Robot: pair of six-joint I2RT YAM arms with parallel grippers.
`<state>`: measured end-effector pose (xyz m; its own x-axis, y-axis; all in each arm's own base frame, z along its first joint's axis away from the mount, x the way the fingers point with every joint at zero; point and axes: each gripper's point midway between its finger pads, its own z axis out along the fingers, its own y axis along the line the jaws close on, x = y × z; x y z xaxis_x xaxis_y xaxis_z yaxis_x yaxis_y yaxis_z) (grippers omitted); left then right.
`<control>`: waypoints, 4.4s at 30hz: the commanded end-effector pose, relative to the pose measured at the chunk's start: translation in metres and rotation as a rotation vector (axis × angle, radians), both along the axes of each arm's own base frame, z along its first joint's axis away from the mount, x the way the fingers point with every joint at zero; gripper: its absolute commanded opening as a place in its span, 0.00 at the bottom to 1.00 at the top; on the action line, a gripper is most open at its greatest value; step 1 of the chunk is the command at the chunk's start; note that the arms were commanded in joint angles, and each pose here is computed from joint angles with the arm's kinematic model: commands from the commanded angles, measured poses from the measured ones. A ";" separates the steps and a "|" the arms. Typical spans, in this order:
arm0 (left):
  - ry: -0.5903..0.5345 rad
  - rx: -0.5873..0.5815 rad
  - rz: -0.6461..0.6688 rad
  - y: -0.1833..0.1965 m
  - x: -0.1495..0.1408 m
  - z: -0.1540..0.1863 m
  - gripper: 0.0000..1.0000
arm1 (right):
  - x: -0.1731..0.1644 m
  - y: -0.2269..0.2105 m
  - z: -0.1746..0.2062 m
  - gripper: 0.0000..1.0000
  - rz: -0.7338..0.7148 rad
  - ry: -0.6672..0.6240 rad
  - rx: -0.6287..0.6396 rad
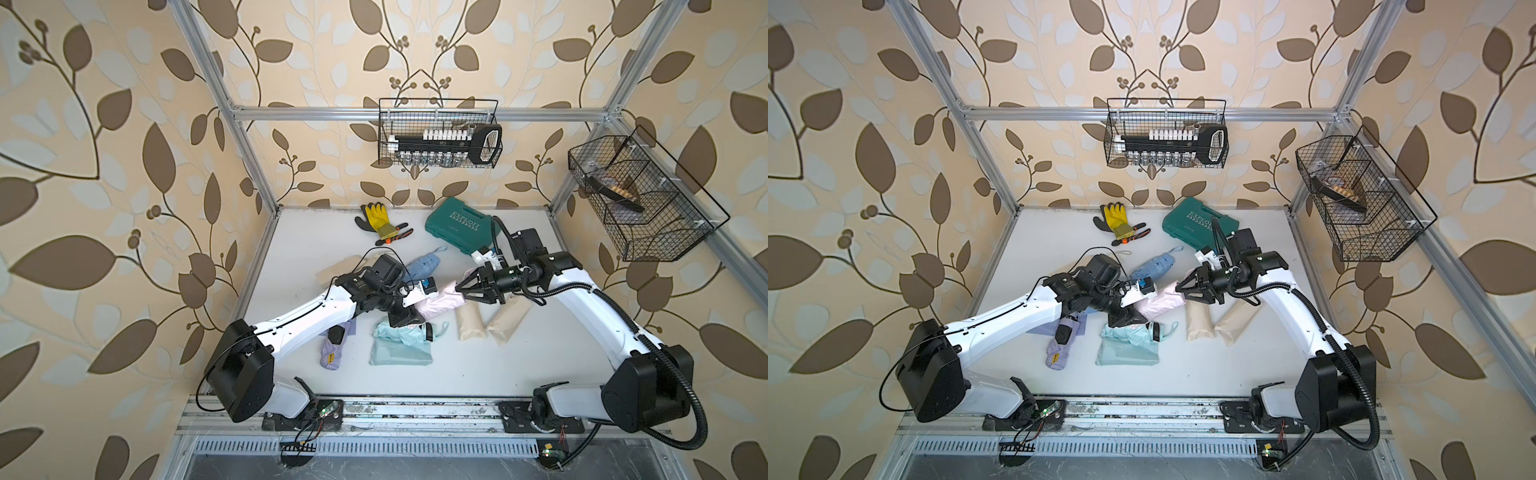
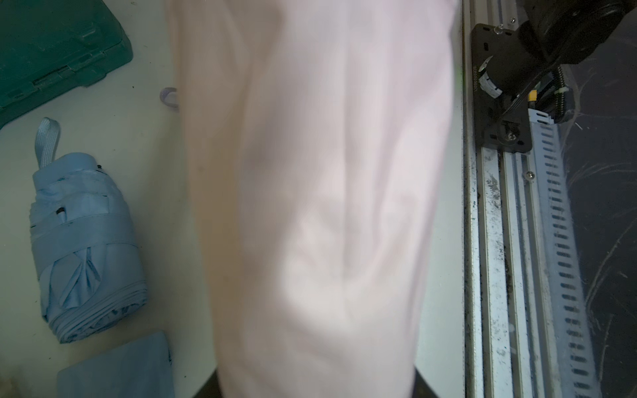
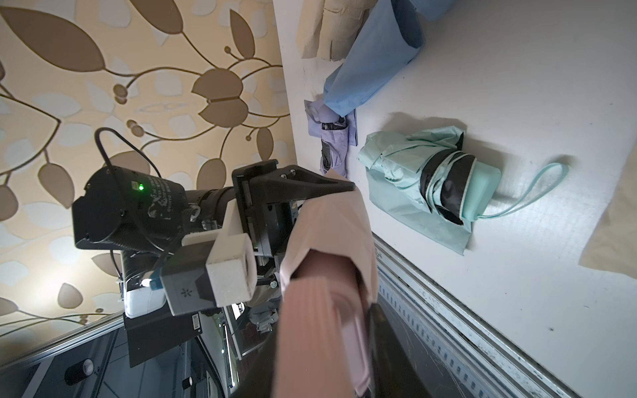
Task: Take umbrellas out of sleeves
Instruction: Take out the umbrella from the umbrella sleeve.
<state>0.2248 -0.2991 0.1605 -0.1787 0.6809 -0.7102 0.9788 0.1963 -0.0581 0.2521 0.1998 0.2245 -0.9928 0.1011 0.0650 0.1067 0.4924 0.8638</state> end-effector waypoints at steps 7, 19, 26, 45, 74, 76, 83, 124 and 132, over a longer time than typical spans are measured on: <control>-0.116 -0.104 -0.038 -0.012 0.001 0.043 0.00 | 0.000 0.002 0.003 0.34 -0.013 -0.024 0.004; -0.124 -0.103 -0.038 -0.011 0.001 0.045 0.00 | -0.002 0.003 -0.004 0.27 -0.019 0.010 0.030; -0.125 -0.105 -0.054 -0.015 -0.002 0.046 0.00 | -0.013 0.025 -0.011 0.28 0.056 0.035 0.041; -0.133 -0.059 0.038 -0.013 0.016 0.030 0.37 | 0.002 0.015 -0.017 0.13 -0.012 0.020 0.052; 1.015 -0.460 0.583 0.023 0.131 0.032 0.99 | 0.061 -0.064 -0.014 0.09 -0.216 -0.051 0.013; 1.075 -0.509 0.565 0.018 0.135 0.041 0.99 | 0.061 -0.064 -0.004 0.09 -0.215 -0.073 0.026; 1.176 -0.524 0.549 0.016 0.133 0.030 0.99 | 0.065 -0.061 0.028 0.09 -0.244 -0.123 0.104; 1.374 -0.559 0.510 0.007 0.133 0.011 0.03 | 0.081 -0.034 0.001 0.25 -0.251 -0.085 0.132; 1.353 -0.587 0.487 0.010 0.136 0.021 0.03 | 0.076 -0.026 -0.013 0.26 -0.231 -0.036 0.116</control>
<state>0.3659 -0.2882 0.1609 -0.9955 0.0145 0.0939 -0.0906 0.1515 -0.9843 0.3337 0.1626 0.2166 -0.9305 0.3648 0.0332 0.1765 0.3672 0.9132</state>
